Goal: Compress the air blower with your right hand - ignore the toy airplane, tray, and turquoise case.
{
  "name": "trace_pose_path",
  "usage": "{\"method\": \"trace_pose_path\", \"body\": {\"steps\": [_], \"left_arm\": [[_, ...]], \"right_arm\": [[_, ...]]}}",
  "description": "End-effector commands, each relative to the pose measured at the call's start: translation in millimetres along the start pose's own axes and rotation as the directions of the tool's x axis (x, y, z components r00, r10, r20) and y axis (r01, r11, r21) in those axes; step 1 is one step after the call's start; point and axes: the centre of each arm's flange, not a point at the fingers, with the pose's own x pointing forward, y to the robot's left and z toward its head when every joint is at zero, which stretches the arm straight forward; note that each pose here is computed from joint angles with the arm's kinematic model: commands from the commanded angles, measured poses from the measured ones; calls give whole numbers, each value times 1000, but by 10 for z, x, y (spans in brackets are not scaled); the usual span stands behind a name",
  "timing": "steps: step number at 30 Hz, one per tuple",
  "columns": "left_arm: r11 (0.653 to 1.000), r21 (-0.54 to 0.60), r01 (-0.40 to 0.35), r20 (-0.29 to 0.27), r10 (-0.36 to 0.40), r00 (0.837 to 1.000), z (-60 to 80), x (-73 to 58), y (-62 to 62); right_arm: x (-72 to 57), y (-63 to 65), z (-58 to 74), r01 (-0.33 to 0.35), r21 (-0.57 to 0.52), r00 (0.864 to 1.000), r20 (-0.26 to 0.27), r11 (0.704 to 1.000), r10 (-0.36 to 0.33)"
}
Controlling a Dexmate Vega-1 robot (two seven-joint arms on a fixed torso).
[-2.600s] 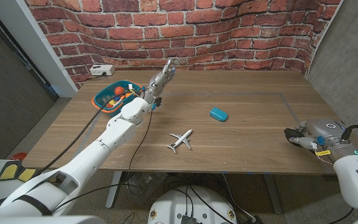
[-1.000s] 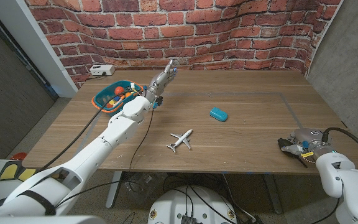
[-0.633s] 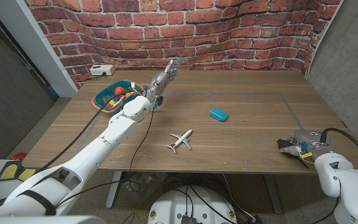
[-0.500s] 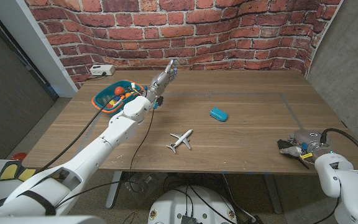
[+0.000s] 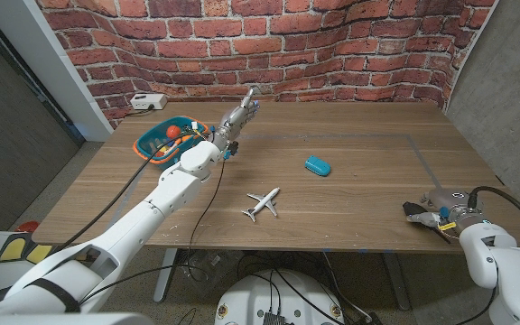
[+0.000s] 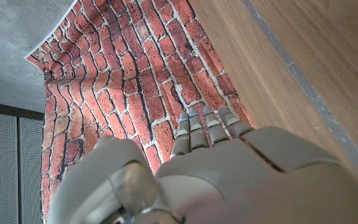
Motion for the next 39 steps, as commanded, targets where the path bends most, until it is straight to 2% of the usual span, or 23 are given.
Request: {"method": "trace_pose_path", "body": {"steps": [1, 7, 15, 21, 27, 32, 34, 39], "left_arm": [[1000, -5, -3, 2, 3, 1000, -5, -21, -4], [1000, -4, -10, 0, 10, 1000, -4, -37, 4], [1000, -11, -11, -6, 11, 1000, -27, -46, 3], [1000, -7, -8, -7, 8, 1000, -25, -47, 7], [1000, -10, -9, -8, 9, 1000, -25, -57, 14], [1000, -10, -11, -8, 11, 1000, -28, -64, 13], [1000, -8, -6, -9, 6, 1000, -29, -63, 5], [1000, -9, 0, -8, 0, 1000, -47, -66, -12]], "right_arm": [[-40, -50, -31, 31, 12, 999, -14, 999, -31], [-103, -133, -42, 96, 93, 995, 3, 991, -97], [-193, -269, -46, 199, 229, 978, 20, 953, -209], [-232, -298, -64, 298, 343, 946, 15, 891, -323], [-219, -356, -39, 333, 455, 923, 23, 826, -385], [-133, -389, -31, 304, 613, 910, 39, 729, -413], [-95, -393, -15, 299, 660, 900, 45, 689, -434], [23, -438, 21, 267, 738, 887, 63, 620, -457]]}}
